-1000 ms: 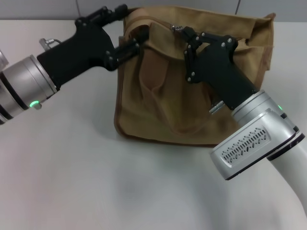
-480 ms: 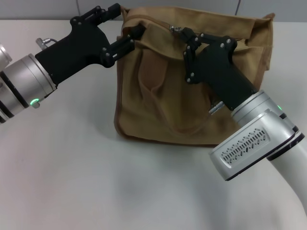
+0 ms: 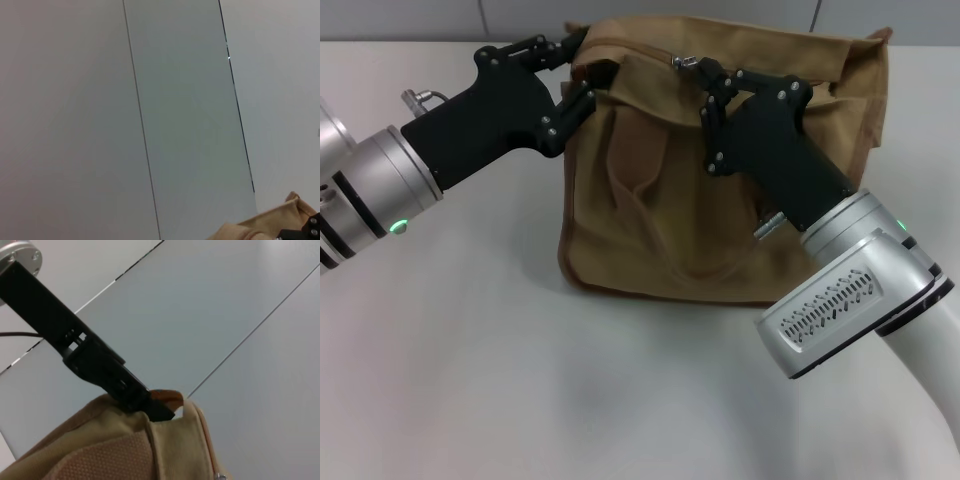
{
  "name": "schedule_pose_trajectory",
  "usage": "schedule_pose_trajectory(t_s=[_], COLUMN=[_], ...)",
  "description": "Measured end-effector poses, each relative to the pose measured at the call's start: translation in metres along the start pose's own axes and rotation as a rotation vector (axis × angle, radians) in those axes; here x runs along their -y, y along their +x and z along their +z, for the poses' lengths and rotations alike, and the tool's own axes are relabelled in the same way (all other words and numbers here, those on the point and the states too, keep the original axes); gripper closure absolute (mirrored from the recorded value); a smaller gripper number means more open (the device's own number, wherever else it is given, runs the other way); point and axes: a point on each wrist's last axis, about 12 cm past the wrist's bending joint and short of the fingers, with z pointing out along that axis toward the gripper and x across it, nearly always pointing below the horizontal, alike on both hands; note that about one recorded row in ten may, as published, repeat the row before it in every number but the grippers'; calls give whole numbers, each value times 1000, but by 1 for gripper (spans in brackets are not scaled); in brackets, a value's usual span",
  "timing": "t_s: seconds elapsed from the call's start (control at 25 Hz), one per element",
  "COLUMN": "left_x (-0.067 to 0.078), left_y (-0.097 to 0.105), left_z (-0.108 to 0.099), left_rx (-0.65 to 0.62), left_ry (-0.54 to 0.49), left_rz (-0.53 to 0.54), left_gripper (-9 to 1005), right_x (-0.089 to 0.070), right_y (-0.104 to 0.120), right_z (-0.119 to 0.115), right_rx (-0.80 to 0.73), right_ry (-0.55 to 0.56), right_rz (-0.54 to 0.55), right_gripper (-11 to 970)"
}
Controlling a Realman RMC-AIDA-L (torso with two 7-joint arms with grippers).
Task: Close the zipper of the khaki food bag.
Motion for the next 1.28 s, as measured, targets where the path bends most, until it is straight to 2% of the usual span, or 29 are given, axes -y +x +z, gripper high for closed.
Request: schedule_pose_trajectory(t_s=[0.2, 0.32, 0.52, 0.96, 1.12, 1.28], left_x=[1, 1, 0, -8, -14, -15], left_y=[0, 0, 0, 5, 7, 8], left_z=[-1, -2, -8, -27, -38, -40], left_rx=[4, 8, 26, 26, 23, 20], left_ry=[4, 5, -24, -109, -160, -171], left_rz=[-1, -2, -22, -76, -83, -88], left_gripper=[613, 811, 965, 966, 966, 967], right_x=[0, 0, 0, 0, 0, 0], right_y=[0, 0, 2, 5, 9, 13], right_z=[0, 0, -2, -8, -17, -23], right_rx=[-1, -1, -10, -33, -61, -81], right_ry=[-1, 0, 4, 10, 22, 30], right_rz=[1, 1, 1, 14, 20, 39], right_gripper=[960, 960, 960, 961, 961, 961])
